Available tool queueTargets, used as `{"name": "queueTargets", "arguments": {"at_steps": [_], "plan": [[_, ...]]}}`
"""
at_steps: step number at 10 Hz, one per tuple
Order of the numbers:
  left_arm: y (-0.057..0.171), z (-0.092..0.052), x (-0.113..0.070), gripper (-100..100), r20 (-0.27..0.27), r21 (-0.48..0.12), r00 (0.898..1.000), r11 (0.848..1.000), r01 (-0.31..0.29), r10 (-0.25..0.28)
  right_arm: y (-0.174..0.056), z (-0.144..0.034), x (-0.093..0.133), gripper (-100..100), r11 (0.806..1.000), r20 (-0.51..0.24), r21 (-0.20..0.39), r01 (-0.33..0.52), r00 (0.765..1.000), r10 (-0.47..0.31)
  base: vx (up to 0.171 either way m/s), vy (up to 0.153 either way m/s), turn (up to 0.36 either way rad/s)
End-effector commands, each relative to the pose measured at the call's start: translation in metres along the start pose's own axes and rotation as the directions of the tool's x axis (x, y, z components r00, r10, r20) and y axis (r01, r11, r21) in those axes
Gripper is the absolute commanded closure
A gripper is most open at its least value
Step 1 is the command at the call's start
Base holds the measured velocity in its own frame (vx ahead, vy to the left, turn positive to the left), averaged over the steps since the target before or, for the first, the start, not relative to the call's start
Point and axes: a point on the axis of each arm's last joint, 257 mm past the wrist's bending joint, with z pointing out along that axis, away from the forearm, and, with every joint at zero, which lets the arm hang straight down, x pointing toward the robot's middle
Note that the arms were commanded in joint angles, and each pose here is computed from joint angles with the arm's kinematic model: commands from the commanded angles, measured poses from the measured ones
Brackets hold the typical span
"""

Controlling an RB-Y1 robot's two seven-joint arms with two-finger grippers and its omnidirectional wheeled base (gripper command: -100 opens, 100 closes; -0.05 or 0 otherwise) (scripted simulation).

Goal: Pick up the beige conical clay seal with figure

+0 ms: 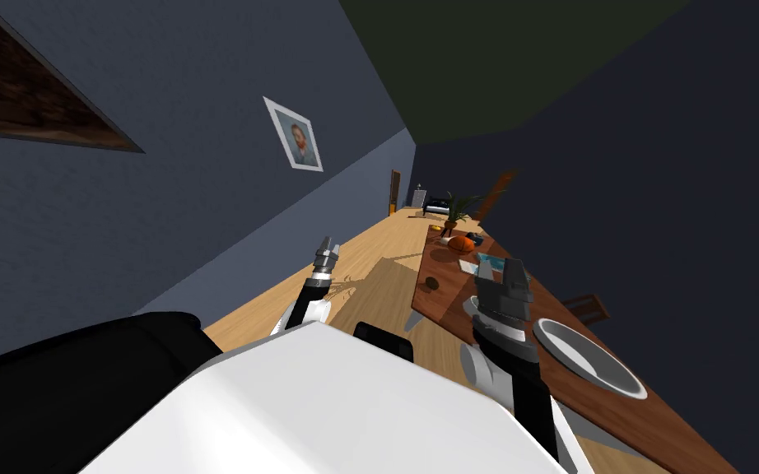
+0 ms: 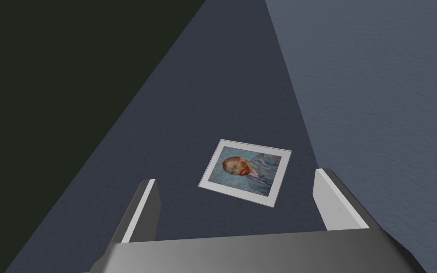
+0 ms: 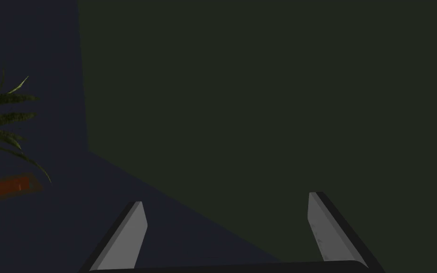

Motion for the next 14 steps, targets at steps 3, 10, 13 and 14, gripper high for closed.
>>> {"name": "queueTargets", "arguments": {"at_steps": [3, 10, 13, 14], "plan": [[0.0, 0.0, 0.0, 0, 0.0, 0.0, 1.0, 1.0, 0.0, 0.0, -0.027, -0.01, 0.033, -100, 0.998, -0.11, 0.056, -0.033, 0.993, 0.039, -0.036, -0.018, 0.113], [0.0, 0.0, 0.0, 0, 0.0, 0.0, 1.0, 1.0, 0.0, 0.0, -0.096, -0.063, 0.103, -100, 0.974, -0.361, 0.219, -0.048, 0.924, 0.127, -0.02, -0.009, 0.127], [0.0, 0.0, 0.0, 0, 0.0, 0.0, 1.0, 1.0, 0.0, 0.0, -0.124, -0.095, 0.126, -100, 0.957, -0.458, 0.29, -0.025, 0.874, 0.162, -0.01, 0.001, 0.161], [0.0, 0.0, 0.0, 0, 0.0, 0.0, 1.0, 1.0, 0.0, 0.0, -0.131, -0.103, 0.127, -100, 0.952, -0.472, 0.304, -0.012, 0.867, 0.162, -0.007, -0.003, 0.065]]}}
